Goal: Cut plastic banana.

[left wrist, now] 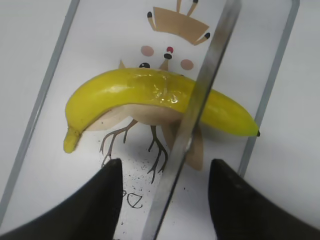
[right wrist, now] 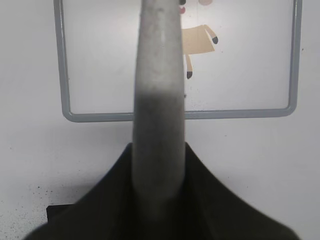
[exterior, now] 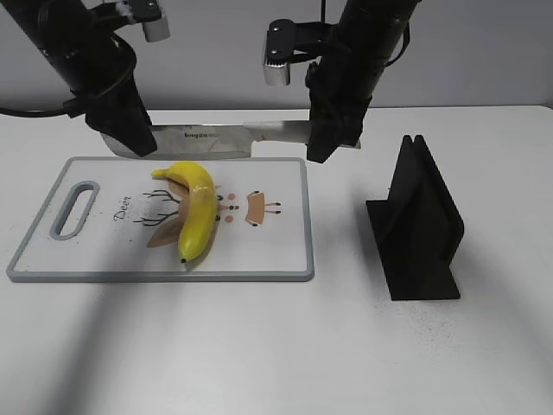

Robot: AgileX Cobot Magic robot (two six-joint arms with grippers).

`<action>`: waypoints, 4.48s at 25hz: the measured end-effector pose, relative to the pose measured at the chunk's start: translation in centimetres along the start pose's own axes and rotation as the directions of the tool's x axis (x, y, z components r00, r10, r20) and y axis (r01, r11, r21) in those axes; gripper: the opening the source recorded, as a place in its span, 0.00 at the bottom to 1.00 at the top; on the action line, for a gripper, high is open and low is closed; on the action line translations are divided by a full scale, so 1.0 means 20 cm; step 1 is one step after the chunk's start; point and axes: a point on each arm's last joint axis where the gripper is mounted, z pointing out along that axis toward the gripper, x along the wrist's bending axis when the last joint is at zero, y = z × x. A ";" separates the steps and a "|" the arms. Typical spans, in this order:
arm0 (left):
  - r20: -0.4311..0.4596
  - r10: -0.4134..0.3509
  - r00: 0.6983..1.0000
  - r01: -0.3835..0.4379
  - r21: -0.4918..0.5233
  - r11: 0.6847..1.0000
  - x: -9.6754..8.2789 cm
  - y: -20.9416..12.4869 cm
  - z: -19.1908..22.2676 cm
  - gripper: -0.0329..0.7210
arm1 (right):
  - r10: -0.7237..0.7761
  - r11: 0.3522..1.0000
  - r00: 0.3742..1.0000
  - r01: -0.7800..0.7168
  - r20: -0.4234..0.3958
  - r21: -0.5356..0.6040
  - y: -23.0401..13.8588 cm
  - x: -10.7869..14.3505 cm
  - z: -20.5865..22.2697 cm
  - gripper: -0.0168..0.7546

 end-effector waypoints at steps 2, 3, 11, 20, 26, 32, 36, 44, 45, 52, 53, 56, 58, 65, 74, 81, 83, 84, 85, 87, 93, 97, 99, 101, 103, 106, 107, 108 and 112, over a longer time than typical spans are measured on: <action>0.002 -0.001 1.000 0.001 0.000 1.000 0.00 0.00 0.00 0.68 | -0.001 1.000 1.000 0.001 0.002 -0.001 0.00 0.00 0.00 0.23; 0.003 -0.002 1.000 0.002 -0.001 1.000 0.00 0.00 0.01 0.65 | 0.000 1.000 1.000 0.000 0.002 -0.002 0.00 0.00 0.00 0.23; 0.018 0.001 1.000 -0.001 0.007 1.000 0.01 -0.01 0.03 0.12 | 0.005 1.000 1.000 -0.005 -0.014 0.008 -0.01 -0.01 0.05 0.23; 0.054 0.007 0.999 -0.008 0.022 1.000 0.02 -0.03 0.10 0.08 | -0.009 1.000 1.000 0.009 -0.006 0.013 -0.01 -0.02 0.07 0.23; 0.035 -0.006 0.999 0.004 0.039 0.999 0.08 -0.07 0.24 0.08 | -0.008 1.000 1.000 0.007 0.019 0.029 -0.04 -0.07 0.19 0.23; -0.022 0.062 0.998 -0.060 0.108 0.992 0.04 -0.06 0.43 0.07 | -0.002 0.997 1.000 0.003 -0.004 0.081 -0.11 -0.11 0.35 0.23; -0.050 0.089 0.995 -0.082 0.129 0.988 -0.01 -0.06 0.55 0.06 | -0.009 0.995 1.000 0.012 -0.025 0.102 -0.13 -0.11 0.40 0.24; -0.062 0.082 0.995 -0.074 0.126 0.989 -0.02 -0.08 0.58 0.05 | -0.011 0.994 1.000 0.014 -0.027 0.104 -0.13 -0.11 0.40 0.24; -0.061 0.081 0.995 -0.072 0.126 0.989 -0.02 -0.08 0.58 0.05 | -0.011 0.994 1.000 0.014 -0.027 0.104 -0.13 -0.11 0.40 0.24; -0.066 0.091 0.994 -0.082 0.132 0.988 -0.02 -0.07 0.55 0.05 | -0.014 0.995 1.000 0.017 -0.027 0.097 -0.12 -0.11 0.39 0.24; -0.062 0.092 0.994 -0.083 0.136 0.987 -0.03 -0.08 0.55 0.05 | -0.015 0.995 0.999 0.018 -0.031 0.096 -0.11 -0.11 0.38 0.24; -0.047 0.094 0.994 -0.086 0.146 0.985 -0.05 -0.08 0.52 0.05 | -0.024 0.996 0.999 0.028 -0.043 0.085 -0.08 -0.11 0.35 0.24; -0.055 0.101 0.993 -0.092 0.145 0.985 -0.05 -0.07 0.49 0.05 | -0.030 0.996 0.998 0.034 -0.048 0.081 -0.06 -0.12 0.33 0.24; -0.108 0.131 0.985 -0.116 0.133 0.984 -0.07 -0.03 0.36 0.09 | -0.036 0.997 0.999 0.039 -0.037 0.062 -0.03 -0.12 0.28 0.24; -0.154 0.087 0.984 -0.084 0.023 0.996 -0.11 0.07 0.22 0.90 | -0.002 1.000 1.000 0.002 0.002 0.012 0.02 -0.11 0.16 0.23; -0.265 0.056 0.962 -0.071 -0.045 0.996 -0.16 0.14 0.00 0.93 | -0.003 1.000 1.000 0.003 0.019 0.002 0.03 -0.09 0.10 0.23; -0.321 0.004 0.947 -0.021 -0.048 0.999 -0.16 0.14 -0.06 0.93 | -0.002 1.000 1.000 0.002 0.015 0.005 0.02 -0.07 0.08 0.23; -0.345 -0.026 0.938 0.010 -0.048 0.999 -0.16 0.14 -0.09 0.93 | 0.000 1.000 1.000 0.000 0.014 0.006 0.02 -0.06 0.07 0.23; -0.368 -0.043 0.929 0.032 -0.035 0.999 -0.16 0.13 -0.11 0.93 | 0.002 1.000 1.000 -0.002 0.010 0.008 0.01 -0.05 0.06 0.23; -0.409 -0.104 0.906 0.105 -0.020 0.994 -0.16 0.11 -0.15 0.93 | 0.001 1.000 1.000 -0.001 0.014 0.005 0.01 -0.02 0.01 0.23; -0.429 -0.379 0.820 0.428 0.019 0.903 -0.19 0.02 -0.21 0.91 | 0.061 0.998 0.998 -0.060 0.029 -0.007 0.00 0.07 -0.13 0.23; -0.399 -0.534 0.746 0.619 0.118 0.777 -0.22 -0.10 -0.24 0.88 | 0.144 0.989 0.988 -0.142 0.050 -0.027 0.00 0.12 -0.23 0.23; -0.404 -0.591 0.698 0.683 0.129 0.719 -0.21 -0.15 -0.26 0.87 | 0.218 0.976 0.974 -0.215 0.069 -0.040 0.01 0.14 -0.29 0.23; -0.416 -0.649 0.637 0.742 0.105 0.662 -0.19 -0.20 -0.29 0.85 | 0.294 0.956 0.951 -0.289 0.096 -0.054 0.01 0.15 -0.35 0.23; -0.417 -0.702 0.577 0.791 0.072 0.608 -0.17 -0.24 -0.31 0.84 | 0.404 0.915 0.906 -0.398 0.126 -0.068 0.00 0.17 -0.41 0.23; -0.368 -0.781 0.504 0.842 0.007 0.540 -0.16 -0.29 -0.36 0.83 | 0.575 0.818 0.798 -0.567 0.182 -0.099 -0.01 0.18 -0.49 0.23; -0.349 -0.801 0.486 0.852 -0.015 0.524 -0.16 -0.30 -0.38 0.82 | 0.613 0.789 0.762 -0.605 0.209 -0.108 -0.02 0.18 -0.52 0.23; -0.336 -0.813 0.475 0.857 -0.035 0.515 -0.17 -0.30 -0.40 0.82 | 0.664 0.745 0.712 -0.656 0.227 -0.123 -0.03 0.19 -0.54 0.23; -0.336 -0.818 0.468 0.848 -0.090 0.522 -0.26 -0.29 -0.51 0.82 | 0.773 0.625 0.573 -0.762 0.273 -0.169 -0.08 0.25 -0.62 0.23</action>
